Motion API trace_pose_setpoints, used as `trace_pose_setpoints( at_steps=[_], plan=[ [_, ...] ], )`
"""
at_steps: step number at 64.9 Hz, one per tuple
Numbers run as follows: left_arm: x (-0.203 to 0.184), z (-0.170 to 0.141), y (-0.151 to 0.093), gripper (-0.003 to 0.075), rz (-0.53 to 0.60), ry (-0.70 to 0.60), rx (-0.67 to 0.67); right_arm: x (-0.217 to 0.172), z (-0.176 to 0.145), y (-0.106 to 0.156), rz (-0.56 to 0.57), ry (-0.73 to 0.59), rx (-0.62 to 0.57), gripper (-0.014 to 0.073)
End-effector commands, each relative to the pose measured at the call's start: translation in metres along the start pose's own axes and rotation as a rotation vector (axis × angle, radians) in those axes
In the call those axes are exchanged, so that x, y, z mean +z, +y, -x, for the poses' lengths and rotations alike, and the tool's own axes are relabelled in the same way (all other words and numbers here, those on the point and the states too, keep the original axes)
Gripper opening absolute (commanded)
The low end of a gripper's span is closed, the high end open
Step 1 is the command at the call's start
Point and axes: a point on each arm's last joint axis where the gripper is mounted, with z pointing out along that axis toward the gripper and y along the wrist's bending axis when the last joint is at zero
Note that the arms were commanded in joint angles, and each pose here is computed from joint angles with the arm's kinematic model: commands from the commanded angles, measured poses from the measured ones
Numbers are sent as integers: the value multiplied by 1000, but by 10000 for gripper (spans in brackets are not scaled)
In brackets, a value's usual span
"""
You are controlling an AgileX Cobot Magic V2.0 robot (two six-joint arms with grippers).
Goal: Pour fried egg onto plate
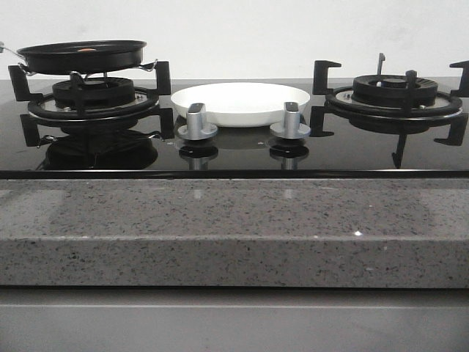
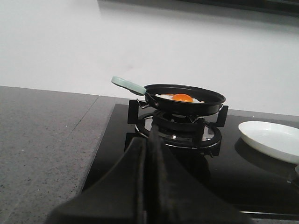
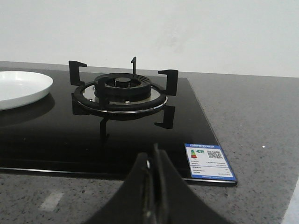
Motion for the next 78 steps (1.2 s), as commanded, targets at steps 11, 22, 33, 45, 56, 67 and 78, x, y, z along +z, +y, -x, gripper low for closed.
trace_pose_setpoints(
  at_steps=[11, 22, 33, 45, 56, 67, 78],
  plan=[
    [-2, 7, -1, -19, -17, -96, -13, -2, 9, -1, -9, -99, -20, -66],
    [-2, 7, -1, -19, -17, -96, -13, -2, 9, -1, -9, -99, -20, -66],
    [-2, 7, -1, -19, -17, -96, -13, -2, 9, -1, -9, -99, -20, -66],
    [-2, 8, -1, -19, -18, -103, -13, -2, 9, -1, -9, -99, -20, -66],
    [-3, 15, -2, -19, -21, -138, -25, -2, 12, -1, -9, -108, -20, -66],
    [-7, 53, -6, -19, -29, -192, -74, -10, 49, 0, -4, -159, -15, -66],
    [-14, 105, -14, -19, -32, -129, -77, -24, 105, 2, 10, -129, -18, -66]
  ],
)
